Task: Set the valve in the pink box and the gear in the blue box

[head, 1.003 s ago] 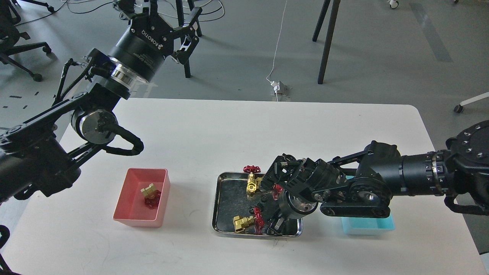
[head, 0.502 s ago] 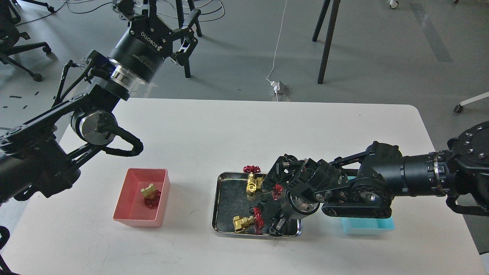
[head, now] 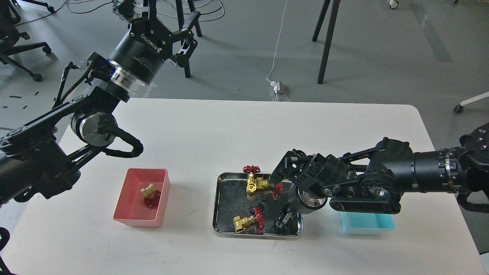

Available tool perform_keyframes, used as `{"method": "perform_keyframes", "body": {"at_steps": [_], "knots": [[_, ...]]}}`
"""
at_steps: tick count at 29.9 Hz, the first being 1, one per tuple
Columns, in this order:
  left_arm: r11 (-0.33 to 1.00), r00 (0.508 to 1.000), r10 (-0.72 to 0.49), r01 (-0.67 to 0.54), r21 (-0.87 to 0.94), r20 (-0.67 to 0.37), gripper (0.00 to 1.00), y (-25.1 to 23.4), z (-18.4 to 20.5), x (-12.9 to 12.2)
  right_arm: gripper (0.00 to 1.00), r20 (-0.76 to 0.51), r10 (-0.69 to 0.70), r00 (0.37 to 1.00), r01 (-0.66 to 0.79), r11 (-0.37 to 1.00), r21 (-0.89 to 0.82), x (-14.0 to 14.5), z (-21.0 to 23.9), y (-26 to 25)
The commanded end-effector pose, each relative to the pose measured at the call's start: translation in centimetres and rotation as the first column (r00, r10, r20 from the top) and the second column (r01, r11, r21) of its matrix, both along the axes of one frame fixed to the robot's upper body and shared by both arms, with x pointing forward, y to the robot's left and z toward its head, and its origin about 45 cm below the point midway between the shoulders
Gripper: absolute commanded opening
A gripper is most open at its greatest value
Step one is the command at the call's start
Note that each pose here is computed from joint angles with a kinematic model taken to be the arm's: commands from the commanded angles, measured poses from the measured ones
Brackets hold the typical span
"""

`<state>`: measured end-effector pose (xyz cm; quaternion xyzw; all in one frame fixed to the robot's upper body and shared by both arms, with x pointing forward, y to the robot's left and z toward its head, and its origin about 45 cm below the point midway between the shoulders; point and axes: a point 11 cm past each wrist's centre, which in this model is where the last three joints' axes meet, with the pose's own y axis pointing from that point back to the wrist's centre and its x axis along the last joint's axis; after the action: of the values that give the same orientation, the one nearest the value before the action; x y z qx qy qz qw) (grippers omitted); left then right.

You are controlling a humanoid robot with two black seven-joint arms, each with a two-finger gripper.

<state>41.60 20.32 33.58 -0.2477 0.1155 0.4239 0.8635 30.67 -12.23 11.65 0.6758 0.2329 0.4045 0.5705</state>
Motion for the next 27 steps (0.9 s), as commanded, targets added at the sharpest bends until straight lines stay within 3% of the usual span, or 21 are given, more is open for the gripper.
{"method": "perform_keyframes", "body": {"at_steps": [1,7,13,17,22,27], "knots": [[1.0,1.0,-0.002,0.002,-0.002,-0.001,0.81,-0.1,0.0,0.0,0.04,0.046,-0.053,0.998,0.05,0.997,0.05,2.0,3.1,-1.1],[1.0,1.0,-0.023,0.022,-0.02,-0.007,0.81,-1.2,-0.3,-0.1,0.04,0.117,-0.283,0.952,0.258,0.947,0.194,6.5,10.2,-6.2],[0.999,0.999,-0.038,0.037,-0.038,-0.014,0.81,-2.4,-0.4,-0.3,0.05,0.091,-0.442,0.892,0.426,0.891,0.155,4.1,10.3,-15.4],[0.998,0.999,-0.049,0.048,-0.044,-0.022,0.81,-3.0,-0.8,-0.4,0.06,0.043,-0.511,0.858,0.502,0.854,0.138,2.3,8.4,-18.1],[0.998,0.999,-0.049,0.048,-0.045,-0.024,0.81,-3.1,-0.9,-0.4,0.18,-0.004,-0.553,0.833,0.548,0.825,0.138,0.9,6.9,-19.2],[0.998,0.999,-0.049,0.048,-0.045,-0.024,0.81,-3.1,-0.9,-0.4,0.55,-0.045,-0.572,0.819,0.572,0.807,0.147,0.0,5.7,-19.2]]}}
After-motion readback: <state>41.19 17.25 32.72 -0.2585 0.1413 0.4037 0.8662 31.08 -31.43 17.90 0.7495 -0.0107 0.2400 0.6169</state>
